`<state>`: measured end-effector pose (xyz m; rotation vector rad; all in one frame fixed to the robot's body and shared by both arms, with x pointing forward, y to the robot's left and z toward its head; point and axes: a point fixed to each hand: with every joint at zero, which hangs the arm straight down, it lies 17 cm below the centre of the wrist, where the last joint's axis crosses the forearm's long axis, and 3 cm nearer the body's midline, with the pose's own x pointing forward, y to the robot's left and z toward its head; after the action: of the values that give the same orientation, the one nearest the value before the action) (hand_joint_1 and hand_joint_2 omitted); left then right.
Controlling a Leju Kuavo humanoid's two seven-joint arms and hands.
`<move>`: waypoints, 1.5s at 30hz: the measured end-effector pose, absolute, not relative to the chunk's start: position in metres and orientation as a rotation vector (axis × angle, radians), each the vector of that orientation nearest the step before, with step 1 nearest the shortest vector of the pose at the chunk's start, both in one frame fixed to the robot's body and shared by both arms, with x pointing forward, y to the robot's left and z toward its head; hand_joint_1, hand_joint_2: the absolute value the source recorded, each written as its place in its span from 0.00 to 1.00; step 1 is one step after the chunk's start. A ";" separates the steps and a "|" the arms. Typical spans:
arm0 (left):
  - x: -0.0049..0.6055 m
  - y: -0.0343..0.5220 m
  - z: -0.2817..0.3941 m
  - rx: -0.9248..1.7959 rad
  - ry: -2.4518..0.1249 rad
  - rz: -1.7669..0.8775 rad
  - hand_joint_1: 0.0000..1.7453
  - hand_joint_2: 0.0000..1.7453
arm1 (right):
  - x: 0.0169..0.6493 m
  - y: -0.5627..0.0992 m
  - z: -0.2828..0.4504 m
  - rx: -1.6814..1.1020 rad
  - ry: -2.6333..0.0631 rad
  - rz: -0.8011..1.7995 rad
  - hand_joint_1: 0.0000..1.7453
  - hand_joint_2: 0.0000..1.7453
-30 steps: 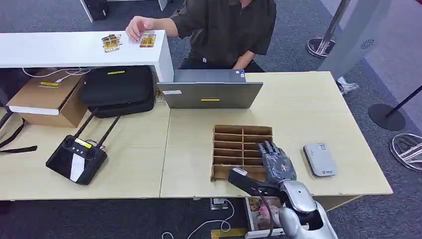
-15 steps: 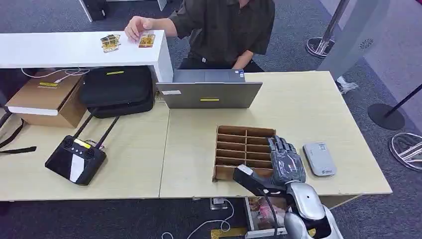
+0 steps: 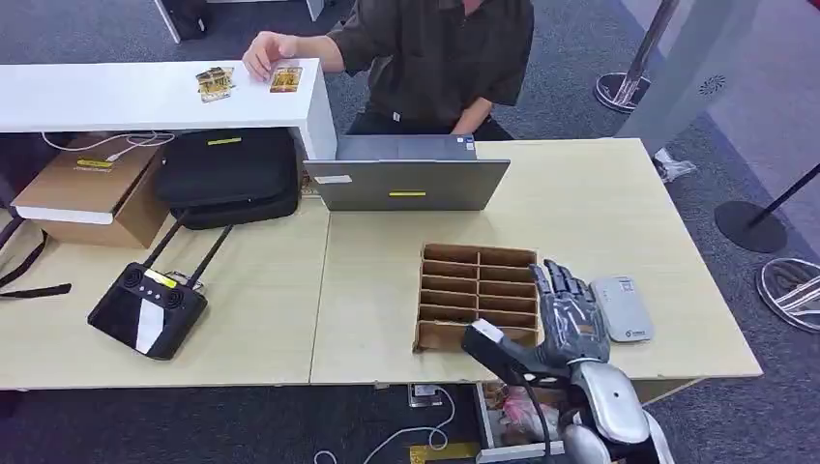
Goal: Pass the card to the sensor for recognition and then transmit it.
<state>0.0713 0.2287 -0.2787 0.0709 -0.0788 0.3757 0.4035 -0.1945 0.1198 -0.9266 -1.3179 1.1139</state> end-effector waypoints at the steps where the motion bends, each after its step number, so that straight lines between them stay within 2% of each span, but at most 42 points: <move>1: 0.071 0.229 -0.279 0.071 -0.078 0.375 0.00 0.00 | 0.402 -0.195 0.119 -0.926 -1.314 1.118 0.00 1.00; 15: 0.071 0.228 -0.279 0.069 -0.080 0.360 0.00 0.00 | 0.388 -0.189 0.090 -0.808 -1.262 1.117 0.00 1.00; 45: 0.072 0.228 -0.279 0.066 -0.083 0.347 0.00 0.00 | 0.393 -0.178 0.089 -0.768 -1.307 1.055 0.00 1.00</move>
<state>0.0719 0.2278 -0.2786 0.0662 -0.0833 0.3466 0.3933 -0.1777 0.0887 -0.7676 -1.3068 1.0546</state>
